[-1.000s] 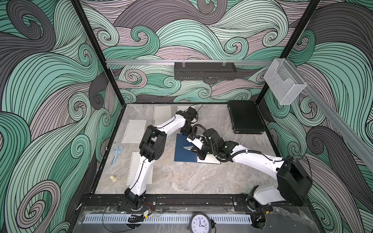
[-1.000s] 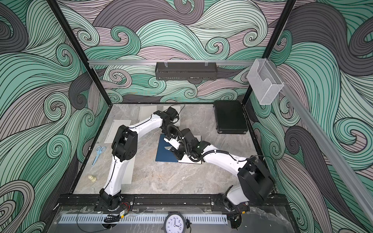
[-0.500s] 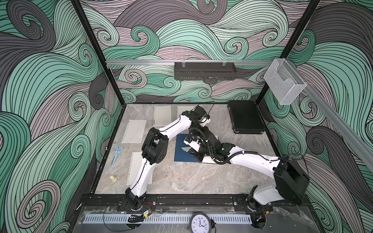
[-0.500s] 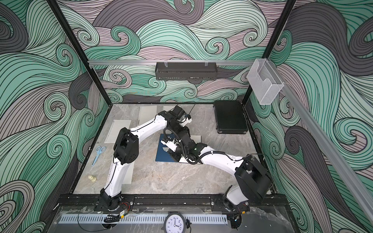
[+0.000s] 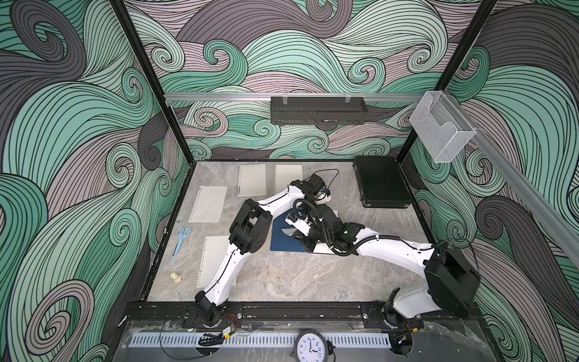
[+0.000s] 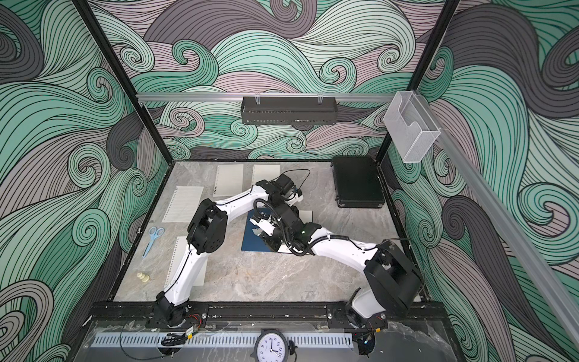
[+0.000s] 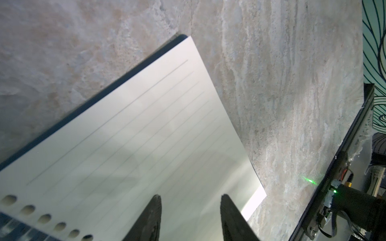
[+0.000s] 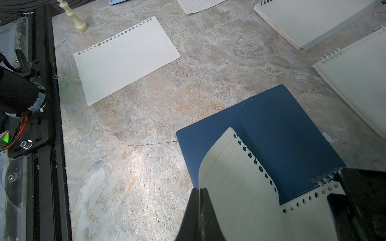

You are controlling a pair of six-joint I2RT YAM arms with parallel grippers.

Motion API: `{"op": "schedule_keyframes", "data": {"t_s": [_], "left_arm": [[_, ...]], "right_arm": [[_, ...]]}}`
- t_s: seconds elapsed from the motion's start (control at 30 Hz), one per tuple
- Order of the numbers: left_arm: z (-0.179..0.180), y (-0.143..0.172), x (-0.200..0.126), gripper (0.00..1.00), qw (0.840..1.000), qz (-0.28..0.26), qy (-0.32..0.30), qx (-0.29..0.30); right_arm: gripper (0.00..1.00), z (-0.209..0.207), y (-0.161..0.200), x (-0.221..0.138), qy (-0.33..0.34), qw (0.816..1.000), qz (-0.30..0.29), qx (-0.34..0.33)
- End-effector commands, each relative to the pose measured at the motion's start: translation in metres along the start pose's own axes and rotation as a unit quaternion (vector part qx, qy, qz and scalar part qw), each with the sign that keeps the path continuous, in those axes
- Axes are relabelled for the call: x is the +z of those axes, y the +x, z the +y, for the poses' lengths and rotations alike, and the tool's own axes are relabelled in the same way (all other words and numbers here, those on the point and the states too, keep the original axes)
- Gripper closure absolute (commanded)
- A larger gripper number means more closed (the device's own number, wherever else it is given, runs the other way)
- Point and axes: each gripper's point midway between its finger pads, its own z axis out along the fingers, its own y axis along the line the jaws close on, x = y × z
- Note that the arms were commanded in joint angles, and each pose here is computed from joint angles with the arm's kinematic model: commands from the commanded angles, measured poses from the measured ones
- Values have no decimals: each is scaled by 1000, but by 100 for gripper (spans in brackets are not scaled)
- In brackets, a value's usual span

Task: Tear off pages from different notebooks
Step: Tear off the paper from the notebook.

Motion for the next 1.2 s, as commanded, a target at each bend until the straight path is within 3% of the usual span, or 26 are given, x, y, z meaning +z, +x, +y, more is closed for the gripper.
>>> {"op": "schedule_keyframes", "data": {"t_s": [0.0,0.33,0.57,0.63,0.83,1.0,1.17], "left_arm": [[1,-1,7,54,1000,5,7,-7],[21,19,30,57,998,46,-10,-44],[40,37,45,59,994,76,-39,-65],[43,40,49,60,993,83,-39,-72],[38,37,46,61,994,74,-28,-74],[30,15,7,61,997,31,-34,-60],[50,-18,-91,60,993,-69,-72,-69]], "right_arm": [[100,4,3,0,0,1000,4,-8],[100,28,1,-6,-8,1000,0,-10],[100,157,-32,-34,-142,985,-68,-76],[100,174,-35,-39,-158,981,-74,-79],[100,165,-37,-37,-121,986,-84,-74],[100,148,-51,-28,-77,991,-89,-69],[100,138,-79,-15,-66,990,-122,-36]]}}
